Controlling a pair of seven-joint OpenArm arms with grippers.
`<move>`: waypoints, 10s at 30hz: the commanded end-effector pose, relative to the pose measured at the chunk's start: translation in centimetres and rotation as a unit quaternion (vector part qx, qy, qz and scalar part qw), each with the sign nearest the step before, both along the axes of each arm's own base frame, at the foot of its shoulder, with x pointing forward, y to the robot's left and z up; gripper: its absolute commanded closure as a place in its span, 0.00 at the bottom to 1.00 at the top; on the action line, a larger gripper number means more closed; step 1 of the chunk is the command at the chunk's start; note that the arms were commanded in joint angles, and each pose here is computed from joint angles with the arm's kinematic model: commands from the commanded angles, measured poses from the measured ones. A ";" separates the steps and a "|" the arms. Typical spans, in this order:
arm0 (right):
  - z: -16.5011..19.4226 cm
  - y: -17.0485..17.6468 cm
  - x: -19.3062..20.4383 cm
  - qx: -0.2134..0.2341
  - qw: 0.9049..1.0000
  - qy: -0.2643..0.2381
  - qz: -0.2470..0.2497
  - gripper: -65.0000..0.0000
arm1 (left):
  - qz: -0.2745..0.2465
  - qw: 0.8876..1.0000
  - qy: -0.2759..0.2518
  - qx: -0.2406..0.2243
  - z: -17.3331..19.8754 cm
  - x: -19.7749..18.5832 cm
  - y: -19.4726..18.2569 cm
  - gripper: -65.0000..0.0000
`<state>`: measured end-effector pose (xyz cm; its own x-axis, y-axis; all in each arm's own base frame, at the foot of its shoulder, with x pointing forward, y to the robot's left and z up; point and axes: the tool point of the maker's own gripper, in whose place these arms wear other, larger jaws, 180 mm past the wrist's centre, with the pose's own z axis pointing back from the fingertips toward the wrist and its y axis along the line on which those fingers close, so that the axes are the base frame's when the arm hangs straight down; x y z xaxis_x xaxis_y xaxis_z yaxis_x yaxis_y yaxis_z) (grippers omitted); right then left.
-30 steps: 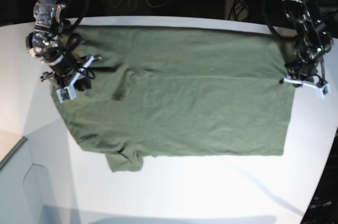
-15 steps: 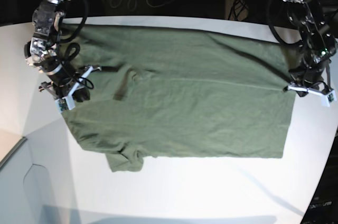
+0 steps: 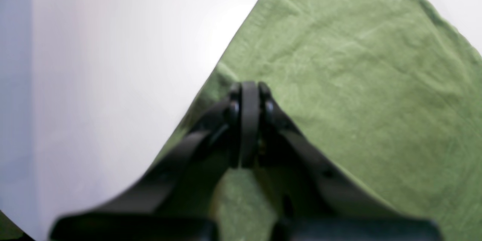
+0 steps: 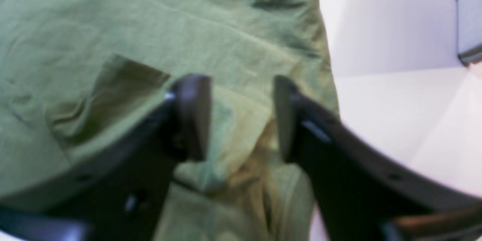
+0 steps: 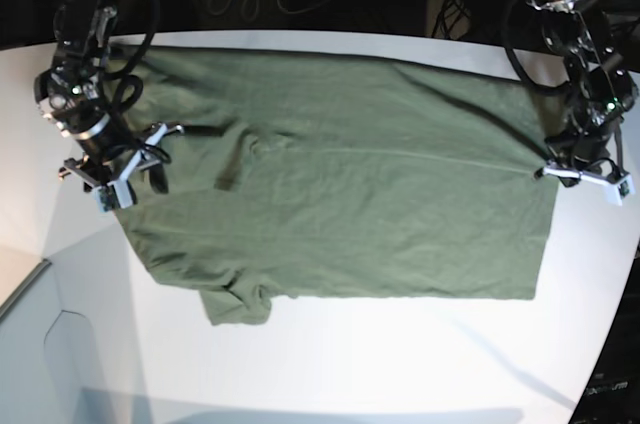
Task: Layout the t-shirt on the table in an organized manner, then fold the t-shirt properly
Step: 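Regrasp the shirt edge with the right gripper near the sleeve, then pull the shirt edge with both grippers, straightening the shirt, then hold the shoulder edge taut with both grippers and adjust grip, then fold the shoulder edge over toward the hem with both grippers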
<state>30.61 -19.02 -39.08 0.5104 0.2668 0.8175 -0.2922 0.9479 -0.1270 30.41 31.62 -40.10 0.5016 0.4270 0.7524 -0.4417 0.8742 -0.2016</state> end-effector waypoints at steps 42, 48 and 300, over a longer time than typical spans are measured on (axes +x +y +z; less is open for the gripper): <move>0.1 -0.3 1.7 0.015 1.000 -0.008 0.003 1.00 | 0.003 0.999 -0.035 0.001 1.8 2.7 0.6 1.00; 1.6 -0.4 3.6 0.015 0.999 -0.032 0.002 1.00 | 0.003 0.999 -0.035 0.001 1.8 2.7 0.6 1.00; -0.7 -6.0 9.9 0.075 0.995 0.008 -0.066 0.36 | -0.016 0.995 -0.095 -0.007 4.5 1.2 1.1 0.36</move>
<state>39.01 -24.33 -42.08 0.6059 0.0682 0.7926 -0.1635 0.9857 0.0401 30.70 31.93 -37.28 0.4097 0.4427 0.7976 -0.3743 0.8789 -0.2956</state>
